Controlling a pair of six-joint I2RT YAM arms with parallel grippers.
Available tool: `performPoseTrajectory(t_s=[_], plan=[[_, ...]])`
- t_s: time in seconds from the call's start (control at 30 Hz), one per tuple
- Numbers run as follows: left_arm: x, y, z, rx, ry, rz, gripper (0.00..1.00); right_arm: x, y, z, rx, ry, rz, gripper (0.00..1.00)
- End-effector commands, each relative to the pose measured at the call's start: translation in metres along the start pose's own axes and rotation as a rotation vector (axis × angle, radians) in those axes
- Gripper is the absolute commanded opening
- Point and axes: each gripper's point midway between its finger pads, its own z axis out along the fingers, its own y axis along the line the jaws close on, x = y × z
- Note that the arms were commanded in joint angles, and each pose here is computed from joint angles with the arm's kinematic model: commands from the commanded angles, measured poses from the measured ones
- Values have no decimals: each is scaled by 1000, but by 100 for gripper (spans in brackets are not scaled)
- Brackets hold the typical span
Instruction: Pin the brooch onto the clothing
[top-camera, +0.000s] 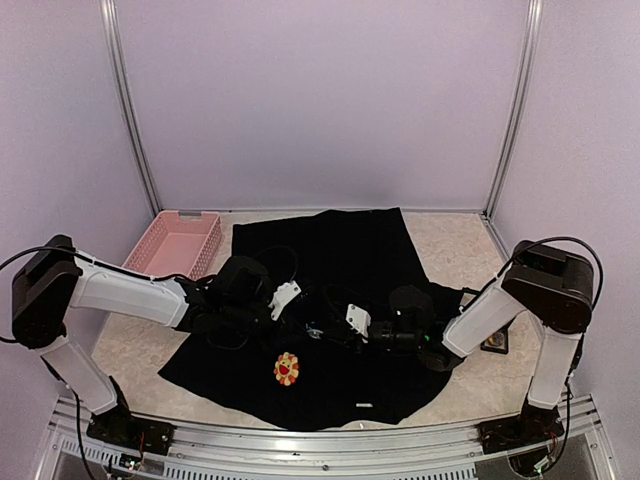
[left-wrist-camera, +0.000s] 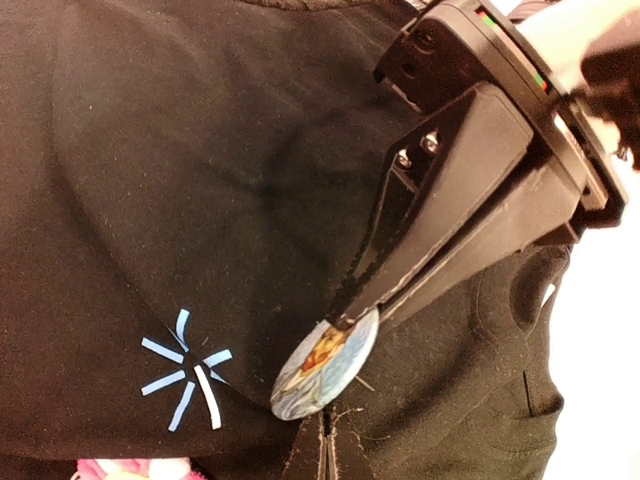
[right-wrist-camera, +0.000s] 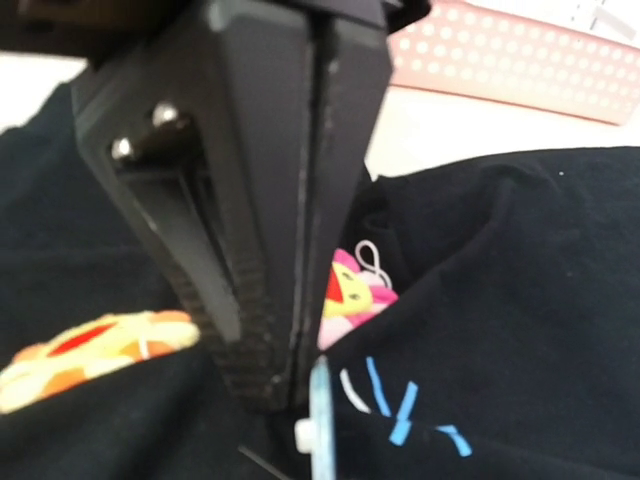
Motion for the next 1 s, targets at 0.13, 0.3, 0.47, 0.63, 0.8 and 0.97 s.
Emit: performPoseTrajectory(t_s=[0.13,0.3,0.47,0.63,0.8,0.97], plan=[[-16,2,-14,-29,-61,18,6,-16,3,-10,-105,-100,120,0],[-8,2,-17,-43,-31,10,11,-12,-22,-13,48,-66,89,0],[19,5,-4,-146,120,118,31,-10,-30,-14,88,-36,31,0],[21,15,7,-171,171,148,43,-6,-31,-15,85,-20,24,0],[18,9,15,-108,150,137,45,0,-30,-14,87,-6,27,0],[25,16,26,-129,199,120,16,0,-29,-11,86,-12,18,0]])
